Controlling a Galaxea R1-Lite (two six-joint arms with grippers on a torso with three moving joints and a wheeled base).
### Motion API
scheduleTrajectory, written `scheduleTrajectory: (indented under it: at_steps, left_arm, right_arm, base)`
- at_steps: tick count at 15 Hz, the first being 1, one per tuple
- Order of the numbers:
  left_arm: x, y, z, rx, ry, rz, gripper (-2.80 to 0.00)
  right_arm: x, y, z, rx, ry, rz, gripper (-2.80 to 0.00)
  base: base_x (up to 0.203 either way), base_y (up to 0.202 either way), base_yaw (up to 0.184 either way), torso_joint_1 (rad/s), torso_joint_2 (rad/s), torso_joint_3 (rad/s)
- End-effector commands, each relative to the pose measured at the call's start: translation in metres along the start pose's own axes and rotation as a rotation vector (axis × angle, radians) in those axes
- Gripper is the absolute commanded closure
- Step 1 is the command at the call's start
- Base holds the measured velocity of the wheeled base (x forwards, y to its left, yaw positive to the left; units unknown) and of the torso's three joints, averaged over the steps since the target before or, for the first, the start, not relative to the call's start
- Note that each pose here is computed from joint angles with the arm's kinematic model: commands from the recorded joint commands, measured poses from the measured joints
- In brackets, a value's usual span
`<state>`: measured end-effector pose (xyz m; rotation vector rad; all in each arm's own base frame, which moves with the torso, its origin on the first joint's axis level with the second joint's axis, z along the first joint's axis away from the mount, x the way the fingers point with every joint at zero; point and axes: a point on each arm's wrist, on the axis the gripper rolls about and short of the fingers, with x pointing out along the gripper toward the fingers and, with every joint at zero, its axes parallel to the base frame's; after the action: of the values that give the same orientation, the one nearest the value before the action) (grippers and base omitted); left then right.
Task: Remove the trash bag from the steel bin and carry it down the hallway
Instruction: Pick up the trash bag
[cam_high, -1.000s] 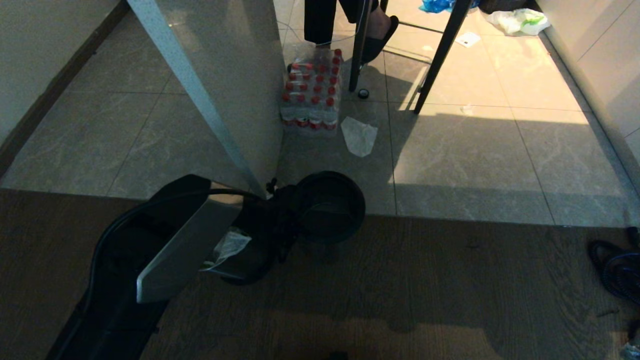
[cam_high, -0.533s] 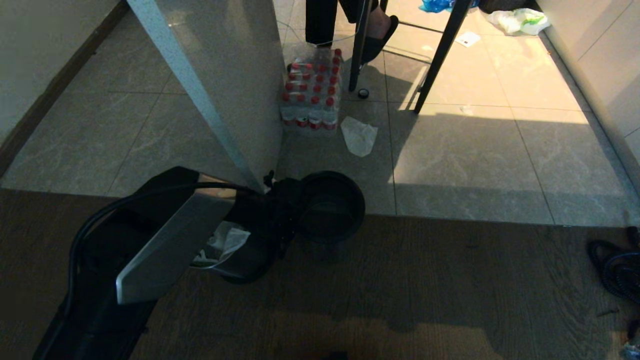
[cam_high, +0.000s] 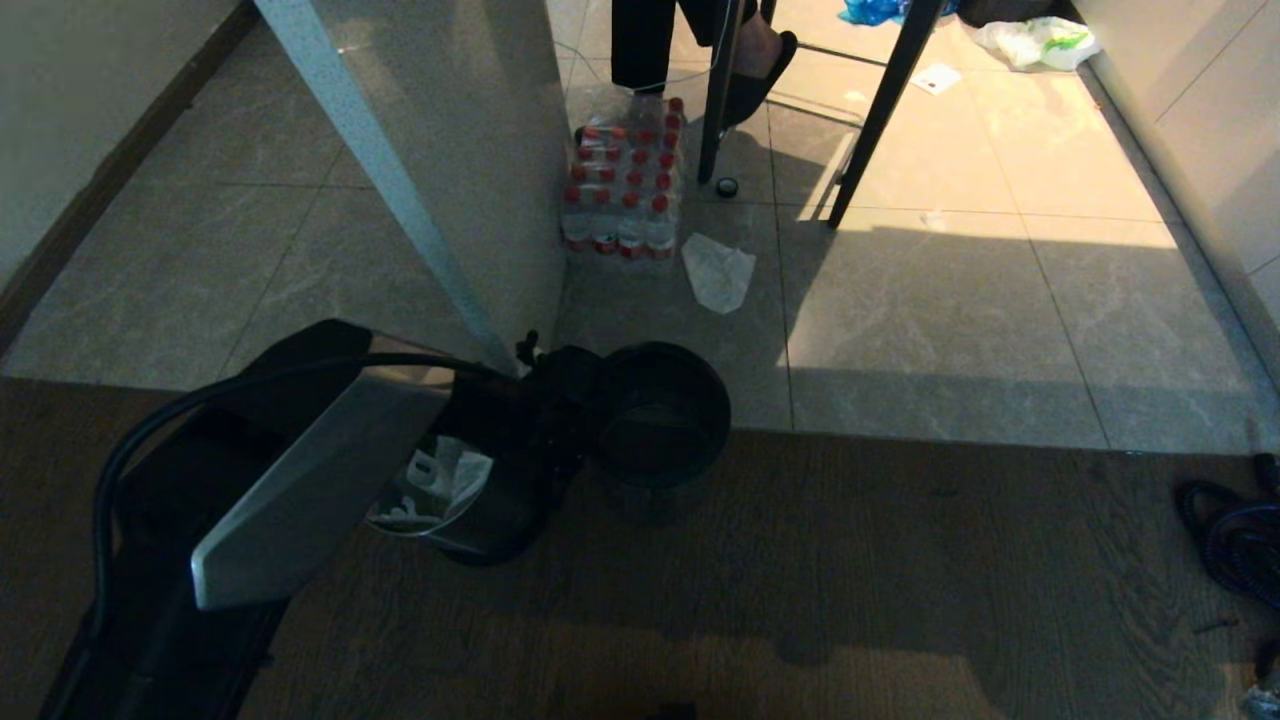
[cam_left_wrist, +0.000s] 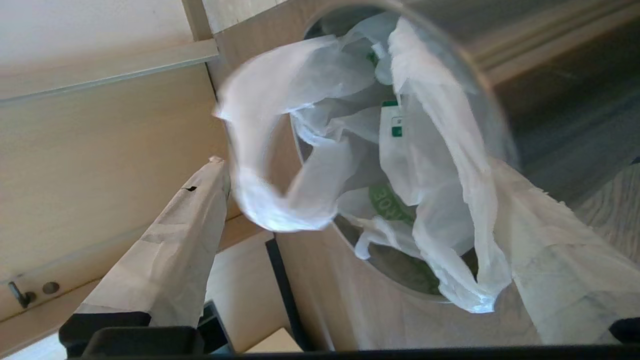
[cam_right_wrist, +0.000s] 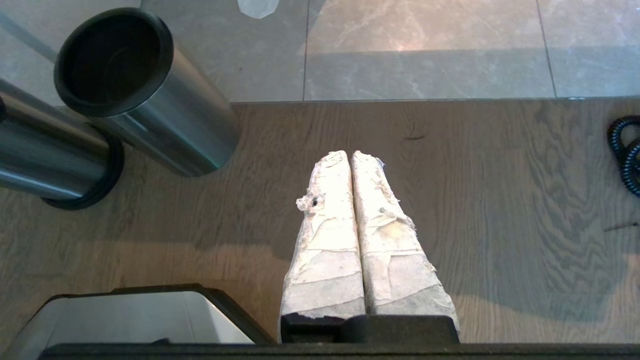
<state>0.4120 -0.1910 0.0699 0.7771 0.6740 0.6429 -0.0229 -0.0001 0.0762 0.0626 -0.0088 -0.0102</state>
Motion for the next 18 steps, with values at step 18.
scheduleTrajectory:
  at_steps: [18]
  left_arm:
    - [0.06,0.044,-0.032,-0.217,0.165,-0.048,-2.8]
  right_arm:
    - [0.0,0.0,0.0,0.0,-0.001,0.0,0.0]
  base:
    - [0.0,0.0,0.0,0.0,0.0,0.0]
